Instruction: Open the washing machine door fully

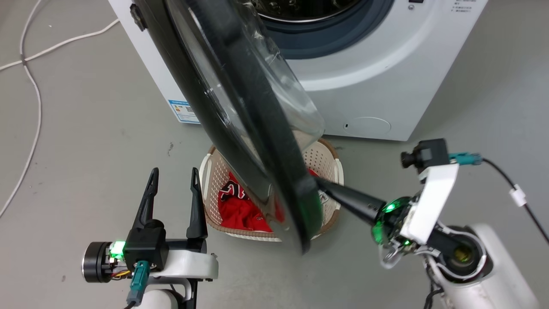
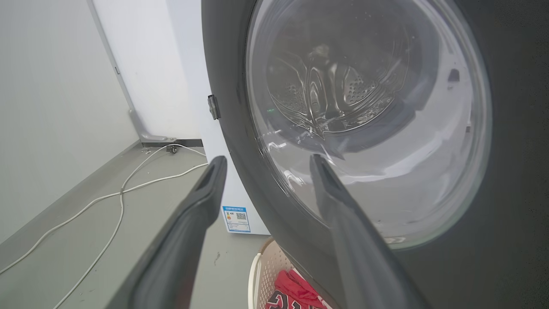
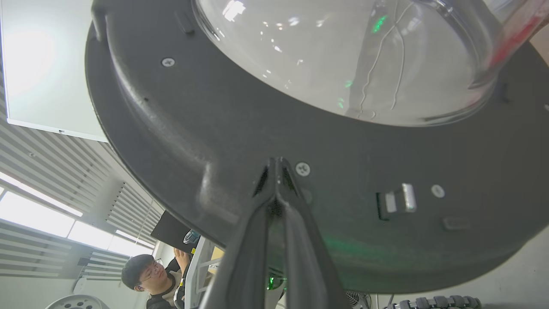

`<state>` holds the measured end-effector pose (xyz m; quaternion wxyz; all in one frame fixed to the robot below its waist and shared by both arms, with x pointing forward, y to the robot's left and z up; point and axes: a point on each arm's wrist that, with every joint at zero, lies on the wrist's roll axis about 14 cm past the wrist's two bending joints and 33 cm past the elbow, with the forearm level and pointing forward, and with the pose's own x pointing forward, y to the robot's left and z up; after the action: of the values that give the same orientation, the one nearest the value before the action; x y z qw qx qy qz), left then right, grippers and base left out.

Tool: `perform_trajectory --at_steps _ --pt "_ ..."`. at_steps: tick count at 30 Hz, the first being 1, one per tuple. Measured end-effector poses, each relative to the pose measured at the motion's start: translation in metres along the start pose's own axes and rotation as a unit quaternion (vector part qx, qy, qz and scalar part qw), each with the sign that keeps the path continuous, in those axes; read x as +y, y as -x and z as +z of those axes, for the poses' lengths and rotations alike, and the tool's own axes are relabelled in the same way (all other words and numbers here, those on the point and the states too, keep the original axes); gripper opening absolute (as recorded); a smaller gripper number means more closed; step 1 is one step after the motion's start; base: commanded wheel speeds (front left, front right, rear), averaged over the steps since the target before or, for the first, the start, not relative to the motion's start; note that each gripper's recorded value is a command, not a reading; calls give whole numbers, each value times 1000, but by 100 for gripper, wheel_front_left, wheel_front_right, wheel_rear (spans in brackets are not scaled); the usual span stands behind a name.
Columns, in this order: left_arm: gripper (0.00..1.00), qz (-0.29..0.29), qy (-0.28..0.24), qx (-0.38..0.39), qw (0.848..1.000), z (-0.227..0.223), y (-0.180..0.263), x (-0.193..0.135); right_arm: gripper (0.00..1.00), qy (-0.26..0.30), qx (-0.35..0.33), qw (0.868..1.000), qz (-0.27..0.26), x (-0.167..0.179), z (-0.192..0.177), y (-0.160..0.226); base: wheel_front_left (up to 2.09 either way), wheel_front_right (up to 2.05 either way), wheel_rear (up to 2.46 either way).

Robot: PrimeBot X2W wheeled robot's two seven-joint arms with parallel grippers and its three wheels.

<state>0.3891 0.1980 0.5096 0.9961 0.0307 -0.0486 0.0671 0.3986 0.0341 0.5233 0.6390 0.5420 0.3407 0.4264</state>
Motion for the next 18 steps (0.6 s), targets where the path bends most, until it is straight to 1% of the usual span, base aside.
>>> perform_trajectory --at_steps 5,14,18 --pt "100 7 -2 -2 1000 3 7 6 0 -14 24 1000 9 5 -24 -9 0 0 0" --pt "100 14 -5 -5 1000 8 20 12 0 -22 72 997 16 13 -65 -20 0 0 0" --pt "100 16 -5 -3 1000 7 26 15 0 -23 82 996 14 15 -75 -21 0 0 0"
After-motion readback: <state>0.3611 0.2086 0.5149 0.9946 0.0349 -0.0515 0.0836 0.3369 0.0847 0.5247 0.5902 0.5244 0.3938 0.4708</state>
